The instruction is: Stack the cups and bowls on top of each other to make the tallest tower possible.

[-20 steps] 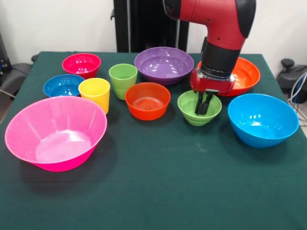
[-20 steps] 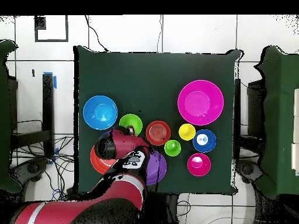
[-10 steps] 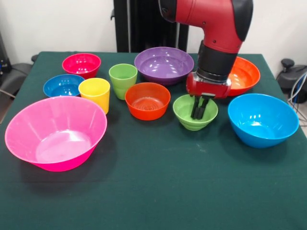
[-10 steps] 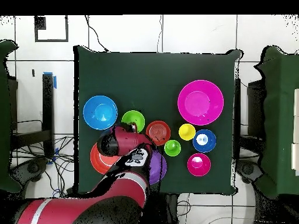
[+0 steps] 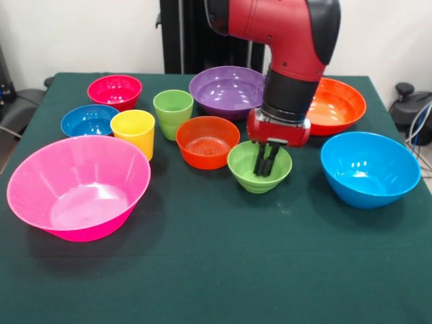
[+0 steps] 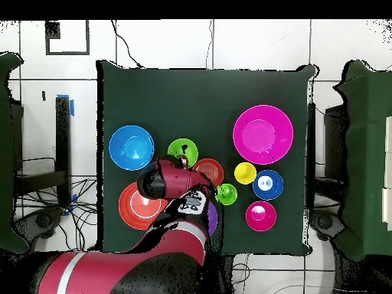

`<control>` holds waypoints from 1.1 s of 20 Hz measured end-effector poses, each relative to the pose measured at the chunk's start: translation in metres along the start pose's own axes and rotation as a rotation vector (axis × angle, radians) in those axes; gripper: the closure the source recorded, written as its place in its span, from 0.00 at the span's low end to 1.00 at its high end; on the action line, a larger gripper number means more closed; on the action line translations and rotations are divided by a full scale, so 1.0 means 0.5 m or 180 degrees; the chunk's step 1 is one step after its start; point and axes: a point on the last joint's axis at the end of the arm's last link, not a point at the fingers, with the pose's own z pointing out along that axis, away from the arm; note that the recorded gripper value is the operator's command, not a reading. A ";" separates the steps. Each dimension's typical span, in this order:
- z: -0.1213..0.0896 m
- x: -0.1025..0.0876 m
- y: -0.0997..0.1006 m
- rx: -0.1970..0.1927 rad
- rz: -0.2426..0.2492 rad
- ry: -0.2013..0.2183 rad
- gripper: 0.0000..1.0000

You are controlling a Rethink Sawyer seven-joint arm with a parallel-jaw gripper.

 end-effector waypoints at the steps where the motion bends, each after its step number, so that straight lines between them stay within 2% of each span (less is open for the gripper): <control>1: 0.003 -0.005 -0.009 0.0002 0.0017 -0.0020 1.00; 11: 0.021 -0.034 -0.052 -0.0042 0.0103 -0.0107 1.00; 22: 0.027 -0.059 -0.046 -0.0066 0.0107 -0.0178 1.00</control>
